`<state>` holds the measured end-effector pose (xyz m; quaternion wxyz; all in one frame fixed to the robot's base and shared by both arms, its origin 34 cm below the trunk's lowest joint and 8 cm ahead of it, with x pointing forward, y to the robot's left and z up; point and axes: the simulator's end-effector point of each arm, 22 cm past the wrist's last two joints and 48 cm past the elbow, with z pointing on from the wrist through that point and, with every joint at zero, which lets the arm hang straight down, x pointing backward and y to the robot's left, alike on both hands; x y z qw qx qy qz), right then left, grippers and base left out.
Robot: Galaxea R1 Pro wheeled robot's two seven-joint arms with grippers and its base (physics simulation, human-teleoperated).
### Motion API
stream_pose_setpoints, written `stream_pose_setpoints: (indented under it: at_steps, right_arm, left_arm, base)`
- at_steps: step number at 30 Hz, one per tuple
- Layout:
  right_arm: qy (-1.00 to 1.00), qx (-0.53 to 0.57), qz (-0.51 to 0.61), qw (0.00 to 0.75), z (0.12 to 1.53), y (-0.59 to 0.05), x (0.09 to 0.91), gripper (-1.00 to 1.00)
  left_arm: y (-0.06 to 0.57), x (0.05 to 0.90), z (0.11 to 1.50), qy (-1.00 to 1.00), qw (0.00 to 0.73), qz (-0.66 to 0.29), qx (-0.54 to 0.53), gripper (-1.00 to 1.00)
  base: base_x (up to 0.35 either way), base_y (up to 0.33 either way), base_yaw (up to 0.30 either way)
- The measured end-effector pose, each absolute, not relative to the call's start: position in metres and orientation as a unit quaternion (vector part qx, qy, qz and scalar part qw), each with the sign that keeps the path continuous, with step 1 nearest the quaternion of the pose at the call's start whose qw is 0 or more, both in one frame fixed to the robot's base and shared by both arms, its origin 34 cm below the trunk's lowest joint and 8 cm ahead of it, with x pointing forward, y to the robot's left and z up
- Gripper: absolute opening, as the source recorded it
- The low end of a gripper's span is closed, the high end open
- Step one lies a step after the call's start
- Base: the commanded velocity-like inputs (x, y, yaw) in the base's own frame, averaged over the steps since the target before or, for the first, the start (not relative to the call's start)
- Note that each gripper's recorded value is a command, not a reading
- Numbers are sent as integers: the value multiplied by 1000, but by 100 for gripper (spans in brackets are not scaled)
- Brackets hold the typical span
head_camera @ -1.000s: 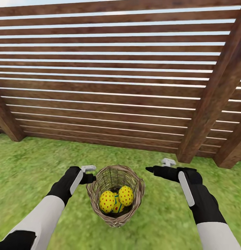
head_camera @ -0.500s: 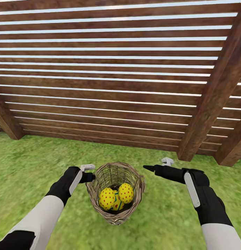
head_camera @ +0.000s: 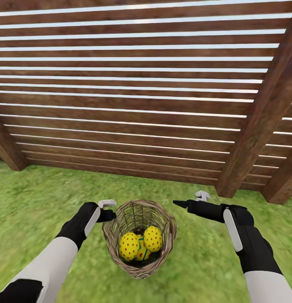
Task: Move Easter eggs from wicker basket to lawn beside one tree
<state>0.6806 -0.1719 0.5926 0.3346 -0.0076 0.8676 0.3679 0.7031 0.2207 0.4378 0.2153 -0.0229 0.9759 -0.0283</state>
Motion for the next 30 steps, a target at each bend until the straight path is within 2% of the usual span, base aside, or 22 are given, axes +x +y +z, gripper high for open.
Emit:
stream_pose_setpoints:
  at_steps: [30]
  right_arm:
    - [868,-7,368,333,552,-172,671,100]
  left_arm:
    - [207,689,396,978,206,-38,-19,100]
  base:
    - [15,0,0]
